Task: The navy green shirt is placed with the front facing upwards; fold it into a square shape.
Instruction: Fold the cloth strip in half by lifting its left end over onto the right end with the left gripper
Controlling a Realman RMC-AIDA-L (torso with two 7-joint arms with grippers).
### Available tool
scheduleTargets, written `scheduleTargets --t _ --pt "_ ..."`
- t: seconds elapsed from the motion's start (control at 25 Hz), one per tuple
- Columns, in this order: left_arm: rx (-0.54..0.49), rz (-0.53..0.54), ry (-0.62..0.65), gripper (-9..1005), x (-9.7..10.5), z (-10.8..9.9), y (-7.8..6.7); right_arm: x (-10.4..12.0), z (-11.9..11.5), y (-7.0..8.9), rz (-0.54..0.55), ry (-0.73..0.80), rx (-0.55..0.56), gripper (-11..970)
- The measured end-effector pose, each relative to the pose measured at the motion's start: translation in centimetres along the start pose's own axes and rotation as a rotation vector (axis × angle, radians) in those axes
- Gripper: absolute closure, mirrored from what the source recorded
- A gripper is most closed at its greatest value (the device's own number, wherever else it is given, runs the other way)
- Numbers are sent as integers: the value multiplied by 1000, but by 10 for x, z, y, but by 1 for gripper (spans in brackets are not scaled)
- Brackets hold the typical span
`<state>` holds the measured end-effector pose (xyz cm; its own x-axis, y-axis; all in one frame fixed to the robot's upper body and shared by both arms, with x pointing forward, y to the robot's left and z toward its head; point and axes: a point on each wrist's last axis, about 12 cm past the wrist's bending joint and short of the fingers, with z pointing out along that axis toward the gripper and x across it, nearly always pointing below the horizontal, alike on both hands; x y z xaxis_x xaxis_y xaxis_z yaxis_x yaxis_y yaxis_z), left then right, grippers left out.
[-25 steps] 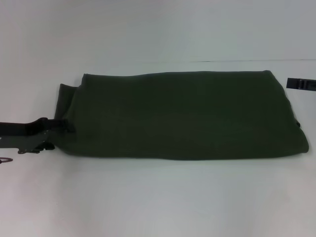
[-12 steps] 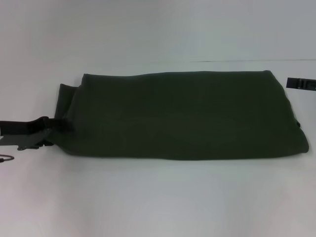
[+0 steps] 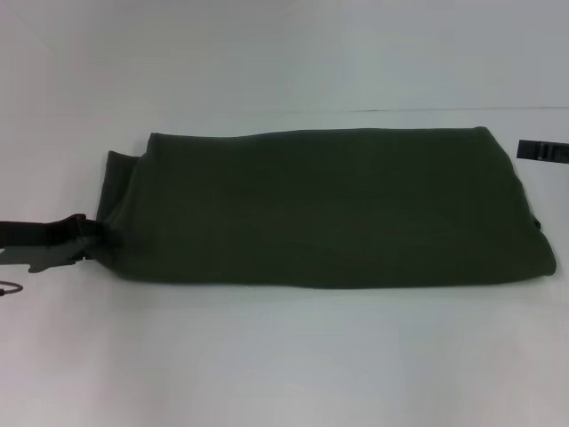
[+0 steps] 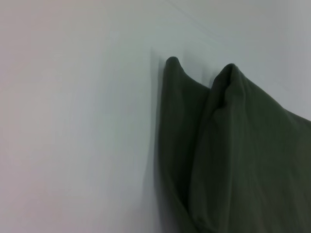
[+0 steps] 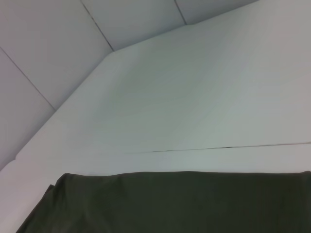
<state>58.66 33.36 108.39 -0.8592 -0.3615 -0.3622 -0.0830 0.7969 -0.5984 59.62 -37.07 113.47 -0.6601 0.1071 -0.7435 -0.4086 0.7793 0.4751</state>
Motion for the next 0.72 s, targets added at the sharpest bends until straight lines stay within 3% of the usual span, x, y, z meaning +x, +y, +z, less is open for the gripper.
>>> scheduleTargets --t 0.28,0.6,0.72 --pt "-6 -5 4 579 2 0 2 2 0 -1 0 -2 8 60" --pt "-19 -27 -38 981 9 -16 21 12 8 3 30 -18 -8 59" --pt "-14 -32 -72 980 11 -27 29 16 13 7 41 -37 -27 59"
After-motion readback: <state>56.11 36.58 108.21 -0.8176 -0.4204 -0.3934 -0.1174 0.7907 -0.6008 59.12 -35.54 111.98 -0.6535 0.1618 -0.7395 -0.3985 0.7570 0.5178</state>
